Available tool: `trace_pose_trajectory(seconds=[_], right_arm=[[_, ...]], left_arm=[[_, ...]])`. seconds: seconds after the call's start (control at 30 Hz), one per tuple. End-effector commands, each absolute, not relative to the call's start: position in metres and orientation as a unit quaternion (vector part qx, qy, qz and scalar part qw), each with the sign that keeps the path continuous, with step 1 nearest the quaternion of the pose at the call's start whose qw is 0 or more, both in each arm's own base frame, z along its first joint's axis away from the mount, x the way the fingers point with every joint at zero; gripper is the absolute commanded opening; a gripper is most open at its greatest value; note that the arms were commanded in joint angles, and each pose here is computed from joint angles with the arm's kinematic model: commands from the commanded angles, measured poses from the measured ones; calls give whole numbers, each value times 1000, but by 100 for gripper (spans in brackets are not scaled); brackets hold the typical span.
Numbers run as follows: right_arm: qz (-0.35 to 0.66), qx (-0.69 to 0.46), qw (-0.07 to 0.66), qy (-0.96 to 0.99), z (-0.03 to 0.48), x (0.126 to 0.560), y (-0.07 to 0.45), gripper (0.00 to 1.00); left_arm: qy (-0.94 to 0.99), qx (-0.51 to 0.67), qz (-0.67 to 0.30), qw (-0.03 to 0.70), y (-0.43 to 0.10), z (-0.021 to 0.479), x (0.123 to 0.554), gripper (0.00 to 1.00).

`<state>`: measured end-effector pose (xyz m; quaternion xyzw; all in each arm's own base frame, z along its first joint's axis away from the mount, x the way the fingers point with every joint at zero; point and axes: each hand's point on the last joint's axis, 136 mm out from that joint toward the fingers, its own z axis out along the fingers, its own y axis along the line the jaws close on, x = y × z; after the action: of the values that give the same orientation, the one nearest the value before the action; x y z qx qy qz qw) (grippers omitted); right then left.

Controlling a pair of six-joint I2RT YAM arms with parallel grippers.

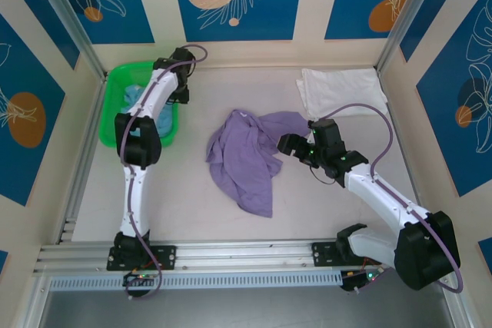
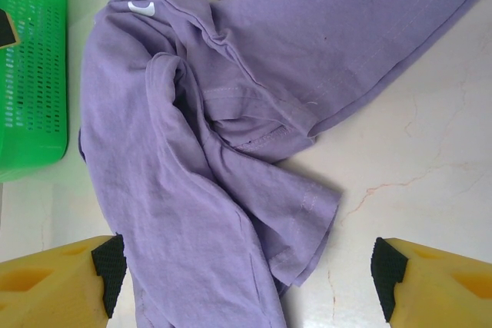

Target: Fold and stack the t-shirts

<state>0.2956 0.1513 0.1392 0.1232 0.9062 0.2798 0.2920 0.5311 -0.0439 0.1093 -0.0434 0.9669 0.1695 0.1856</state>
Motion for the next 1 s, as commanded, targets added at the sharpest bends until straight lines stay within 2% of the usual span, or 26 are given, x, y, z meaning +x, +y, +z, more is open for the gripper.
trace_pose_trajectory(seconds=[0.0, 0.07, 0.13, 0.2, 0.33, 0.47, 0.57, 0.63, 0.7, 0.73, 0.77, 0.8, 0.9, 0.93, 0.97], right_arm=[[291, 119, 301, 900, 145, 295, 152, 86], [291, 121, 301, 900, 145, 294, 152, 85], [294, 125, 304, 898, 145, 294, 151, 85], [296, 127, 305, 896, 144, 295, 152, 85], [301, 133, 301, 895, 141, 296, 153, 85], [305, 138, 303, 892, 140, 297, 153, 85], [305, 138, 303, 892, 137, 297, 154, 85], [304, 138, 299, 894, 135, 299, 154, 85], [301, 138, 293, 897, 131, 300, 155, 85], [299, 139, 290, 899, 128, 300, 155, 85], [295, 140, 287, 901, 126, 301, 155, 85], [289, 142, 284, 903, 124, 302, 154, 85], [265, 152, 280, 910, 119, 303, 147, 85], [258, 154, 278, 912, 118, 303, 145, 85], [248, 160, 275, 915, 116, 303, 142, 85]], left_arm=[[958, -20, 215, 188, -14, 107, 545, 42], [956, -2, 216, 198, -7, 107, 554, 33], [950, 17, 229, 211, 2, 110, 564, 29], [944, 36, 240, 222, 8, 112, 574, 20], [934, 70, 262, 231, 20, 109, 588, 8], [931, 78, 271, 232, 34, 104, 596, 7], [933, 56, 270, 231, 49, 104, 597, 19], [934, 50, 265, 235, 52, 107, 600, 21], [931, 44, 268, 244, 53, 113, 603, 29], [931, 37, 266, 249, 54, 118, 604, 37], [932, 27, 257, 254, 52, 125, 604, 54], [933, 15, 247, 262, 48, 134, 603, 65], [938, -19, 186, 291, 25, 169, 596, 94], [939, -26, 169, 299, 15, 181, 592, 100], [939, -28, 147, 310, -1, 198, 585, 100]])
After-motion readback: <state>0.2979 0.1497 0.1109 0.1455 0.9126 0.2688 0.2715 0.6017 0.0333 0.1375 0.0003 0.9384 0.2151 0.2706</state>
